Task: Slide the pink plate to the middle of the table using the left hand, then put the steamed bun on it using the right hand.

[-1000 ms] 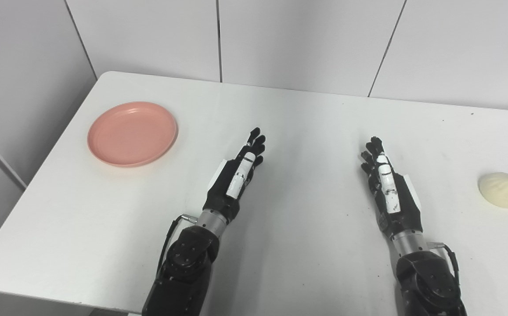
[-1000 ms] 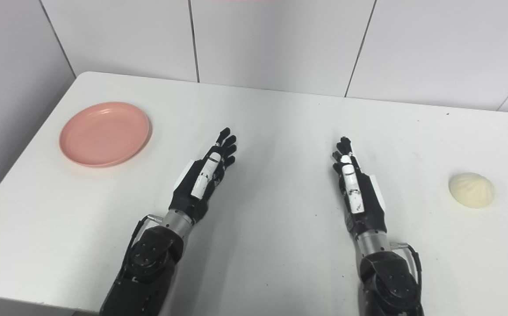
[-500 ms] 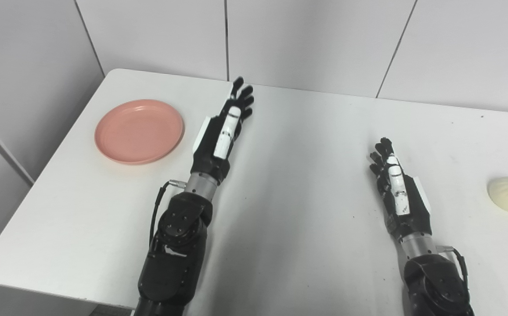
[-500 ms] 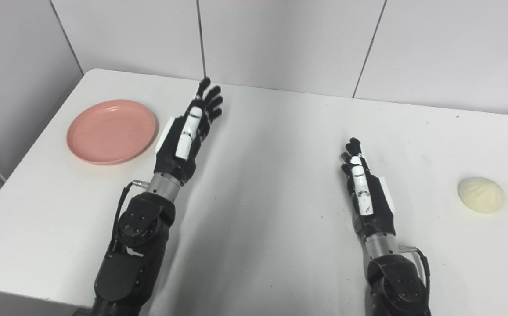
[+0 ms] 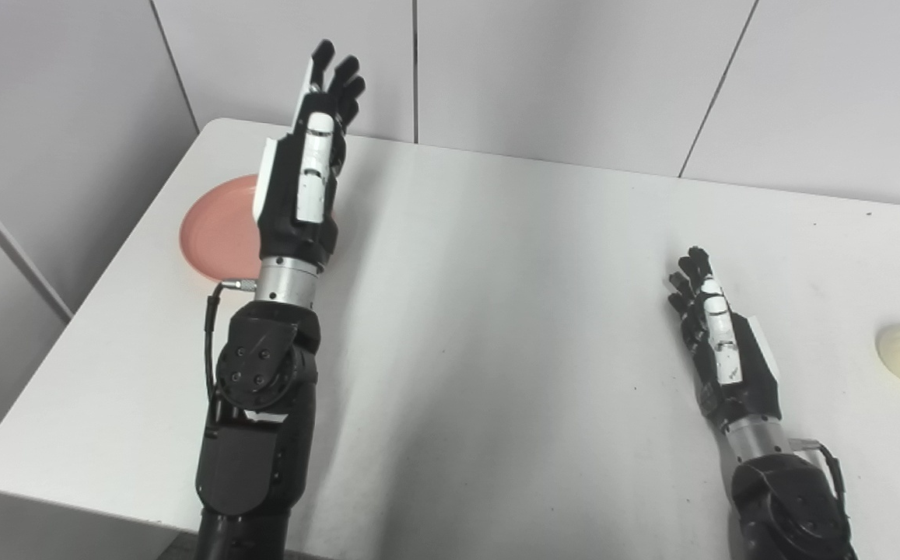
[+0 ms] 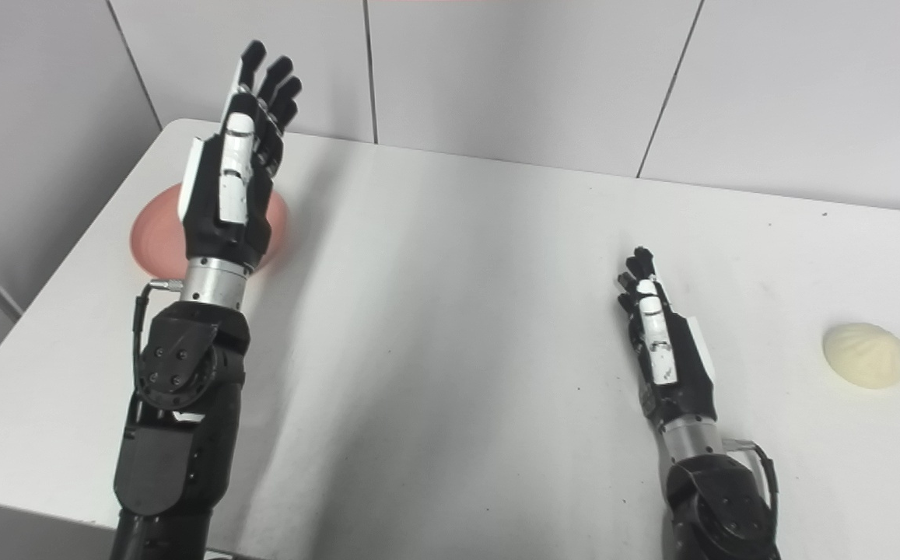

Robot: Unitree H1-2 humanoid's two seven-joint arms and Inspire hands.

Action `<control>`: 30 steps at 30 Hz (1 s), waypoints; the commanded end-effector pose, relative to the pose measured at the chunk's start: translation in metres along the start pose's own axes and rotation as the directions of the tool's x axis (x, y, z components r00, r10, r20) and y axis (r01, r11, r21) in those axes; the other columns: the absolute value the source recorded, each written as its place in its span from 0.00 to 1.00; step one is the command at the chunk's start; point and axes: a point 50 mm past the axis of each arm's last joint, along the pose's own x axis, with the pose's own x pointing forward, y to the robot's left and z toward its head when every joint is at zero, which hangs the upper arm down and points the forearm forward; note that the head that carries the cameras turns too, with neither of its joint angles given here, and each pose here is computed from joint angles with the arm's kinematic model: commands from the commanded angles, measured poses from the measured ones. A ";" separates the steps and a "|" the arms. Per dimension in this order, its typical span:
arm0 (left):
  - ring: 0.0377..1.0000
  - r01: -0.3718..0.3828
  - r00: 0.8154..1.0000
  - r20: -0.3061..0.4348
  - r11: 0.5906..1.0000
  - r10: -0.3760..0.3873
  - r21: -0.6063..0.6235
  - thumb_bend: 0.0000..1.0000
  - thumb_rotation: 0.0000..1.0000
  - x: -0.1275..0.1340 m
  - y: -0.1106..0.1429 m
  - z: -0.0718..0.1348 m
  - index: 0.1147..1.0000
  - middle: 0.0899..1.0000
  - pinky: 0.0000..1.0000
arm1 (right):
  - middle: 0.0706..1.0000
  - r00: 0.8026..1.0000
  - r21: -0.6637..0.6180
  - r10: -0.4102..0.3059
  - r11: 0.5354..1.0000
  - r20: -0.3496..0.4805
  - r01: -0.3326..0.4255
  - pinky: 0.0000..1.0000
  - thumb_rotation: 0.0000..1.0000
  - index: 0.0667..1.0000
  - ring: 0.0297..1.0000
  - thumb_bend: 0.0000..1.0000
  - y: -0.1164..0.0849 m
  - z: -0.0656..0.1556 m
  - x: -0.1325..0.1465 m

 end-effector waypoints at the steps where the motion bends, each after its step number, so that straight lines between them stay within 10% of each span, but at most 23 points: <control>1: 0.95 -0.034 0.994 0.101 0.999 0.034 0.004 0.46 1.00 0.013 0.010 0.023 0.97 0.95 0.98 | 1.00 0.998 0.002 -0.023 1.000 -0.062 0.023 1.00 1.00 1.00 1.00 0.21 -0.011 -0.021 -0.022; 30: 1.00 -0.368 0.920 0.165 0.929 0.357 0.044 0.48 1.00 0.023 0.165 0.024 1.00 1.00 1.00 | 1.00 0.998 0.006 -0.020 1.000 -0.056 0.021 1.00 1.00 1.00 1.00 0.15 -0.010 -0.015 -0.022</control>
